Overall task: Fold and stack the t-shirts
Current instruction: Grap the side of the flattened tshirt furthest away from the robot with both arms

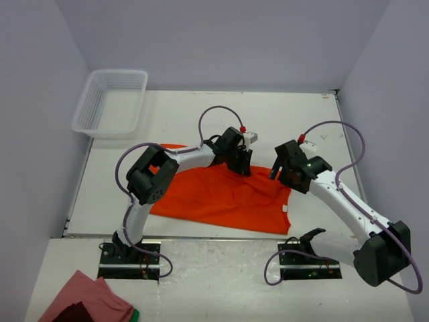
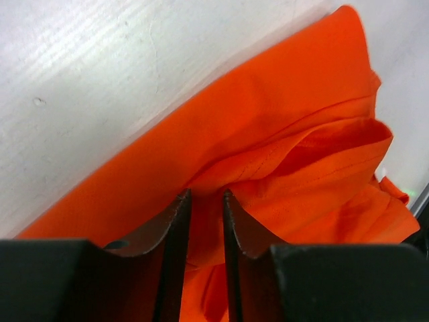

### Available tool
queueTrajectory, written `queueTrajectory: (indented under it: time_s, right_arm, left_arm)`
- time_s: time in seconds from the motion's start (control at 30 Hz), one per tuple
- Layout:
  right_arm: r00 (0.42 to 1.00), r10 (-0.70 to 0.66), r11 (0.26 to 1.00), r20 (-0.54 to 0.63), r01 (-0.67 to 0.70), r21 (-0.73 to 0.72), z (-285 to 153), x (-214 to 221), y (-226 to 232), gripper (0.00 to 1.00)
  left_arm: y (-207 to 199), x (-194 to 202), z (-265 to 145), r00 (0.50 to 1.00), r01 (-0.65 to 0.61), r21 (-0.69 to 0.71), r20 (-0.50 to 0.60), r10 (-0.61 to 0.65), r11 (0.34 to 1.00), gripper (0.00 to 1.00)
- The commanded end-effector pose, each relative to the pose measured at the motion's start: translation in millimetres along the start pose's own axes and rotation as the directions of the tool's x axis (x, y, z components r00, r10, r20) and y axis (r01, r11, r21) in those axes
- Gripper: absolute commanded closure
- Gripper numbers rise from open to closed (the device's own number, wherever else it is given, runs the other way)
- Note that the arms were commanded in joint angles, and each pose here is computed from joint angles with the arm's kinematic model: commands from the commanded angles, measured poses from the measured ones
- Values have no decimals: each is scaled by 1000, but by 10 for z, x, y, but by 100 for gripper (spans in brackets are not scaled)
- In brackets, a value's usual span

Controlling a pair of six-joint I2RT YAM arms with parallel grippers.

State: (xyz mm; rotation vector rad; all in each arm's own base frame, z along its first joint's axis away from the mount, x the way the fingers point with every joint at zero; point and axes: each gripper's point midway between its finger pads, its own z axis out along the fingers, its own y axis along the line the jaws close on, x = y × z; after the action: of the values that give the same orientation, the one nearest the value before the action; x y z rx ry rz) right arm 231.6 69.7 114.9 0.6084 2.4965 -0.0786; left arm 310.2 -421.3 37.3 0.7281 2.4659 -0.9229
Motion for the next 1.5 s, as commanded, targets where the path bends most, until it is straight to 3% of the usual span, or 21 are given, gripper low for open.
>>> queueTrajectory:
  time_s: [0.0,0.17,0.3,0.43,0.7,1.07,1.2,1.47]
  right_arm:
    - [1000,19,1000,-8,-19,6,30,25,-6,15]
    - [998,21,1000,-64,-22,-22,107,179,48,15]
    - [994,12,997,-109,-21,-74,191,277,182,16]
    - [993,-2,998,-119,-5,-64,291,266,251,19]
    - [993,32,996,-115,-41,-76,385,38,302,50]
    - [989,48,995,-143,-60,-79,508,5,307,50]
    - [983,49,992,-179,-68,-103,561,105,355,58]
    - [984,47,994,-171,-63,-87,613,81,352,57]
  left_arm:
    - [57,139,28,1000,-9,-6,-25,9,1000,74]
    - [17,231,51,999,-3,25,-32,4,1000,83]
    - [20,243,55,1000,-2,28,-30,3,1000,100]
    - [18,256,39,1000,-4,25,-28,5,1000,100]
    - [23,365,45,999,4,42,-38,-2,999,100]
    - [25,407,70,999,7,59,-43,-5,998,100]
    - [23,404,63,999,2,59,-42,1,998,100]
    - [23,407,65,999,0,60,-43,3,998,100]
